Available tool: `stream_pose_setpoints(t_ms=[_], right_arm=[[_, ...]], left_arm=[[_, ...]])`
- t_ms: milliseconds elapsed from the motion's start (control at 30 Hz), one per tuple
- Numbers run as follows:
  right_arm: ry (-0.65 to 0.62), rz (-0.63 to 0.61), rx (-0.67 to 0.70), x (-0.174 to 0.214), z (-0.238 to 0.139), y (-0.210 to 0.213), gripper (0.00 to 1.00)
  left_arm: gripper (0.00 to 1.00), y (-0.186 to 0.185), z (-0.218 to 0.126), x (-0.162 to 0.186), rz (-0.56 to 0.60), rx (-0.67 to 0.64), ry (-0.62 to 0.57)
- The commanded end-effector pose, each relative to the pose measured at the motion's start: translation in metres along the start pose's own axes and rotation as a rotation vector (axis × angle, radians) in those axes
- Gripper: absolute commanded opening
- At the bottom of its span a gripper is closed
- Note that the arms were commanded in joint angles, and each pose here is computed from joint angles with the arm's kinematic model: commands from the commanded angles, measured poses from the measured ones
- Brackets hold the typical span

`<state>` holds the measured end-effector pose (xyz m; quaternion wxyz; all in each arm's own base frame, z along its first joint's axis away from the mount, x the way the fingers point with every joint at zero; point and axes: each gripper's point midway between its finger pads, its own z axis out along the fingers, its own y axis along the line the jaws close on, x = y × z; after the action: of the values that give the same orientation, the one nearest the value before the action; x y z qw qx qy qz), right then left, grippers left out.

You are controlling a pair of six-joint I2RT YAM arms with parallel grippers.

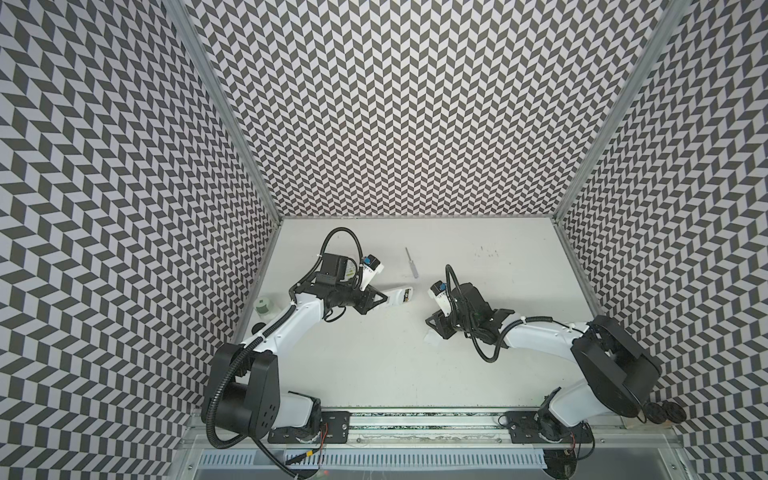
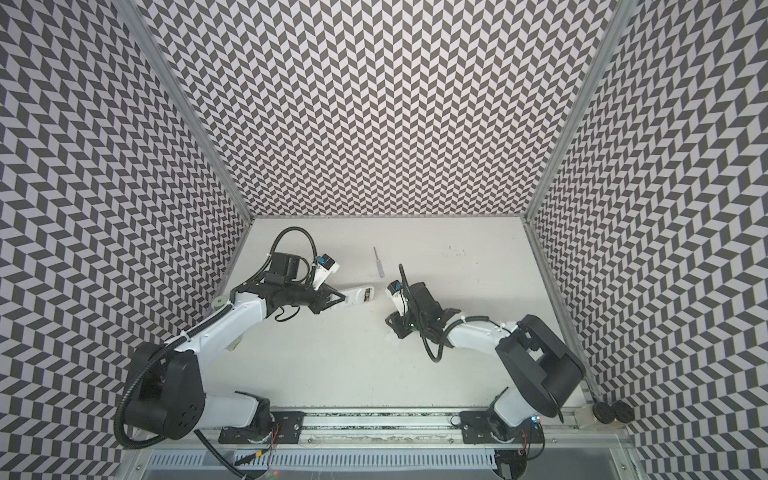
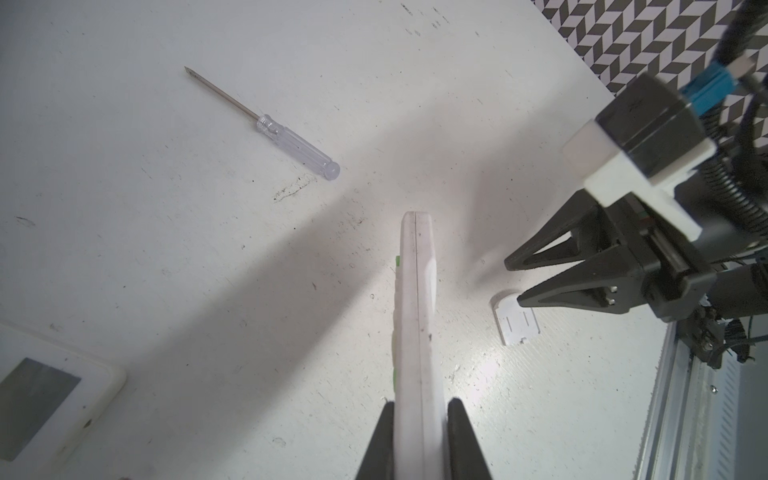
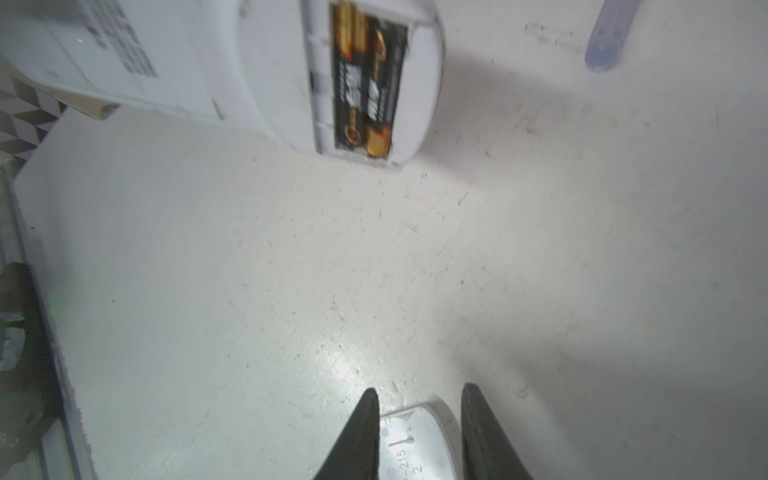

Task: Unload the batteries from the remote control
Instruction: 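Lower the battery cover onto the table with the right gripper, then open the right gripper and withdraw it from the cover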

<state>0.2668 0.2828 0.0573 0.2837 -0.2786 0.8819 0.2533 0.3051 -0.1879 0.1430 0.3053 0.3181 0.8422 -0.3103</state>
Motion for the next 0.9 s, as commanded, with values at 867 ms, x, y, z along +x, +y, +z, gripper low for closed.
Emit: stream_pose_setpoints(t_ms=[867], right_arm=[[0.101, 0.001, 0.154, 0.015, 0.006, -0.020, 0.02]], left_arm=[[0.00, 0.001, -0.003, -0.006, 0.030, -0.002, -0.028]])
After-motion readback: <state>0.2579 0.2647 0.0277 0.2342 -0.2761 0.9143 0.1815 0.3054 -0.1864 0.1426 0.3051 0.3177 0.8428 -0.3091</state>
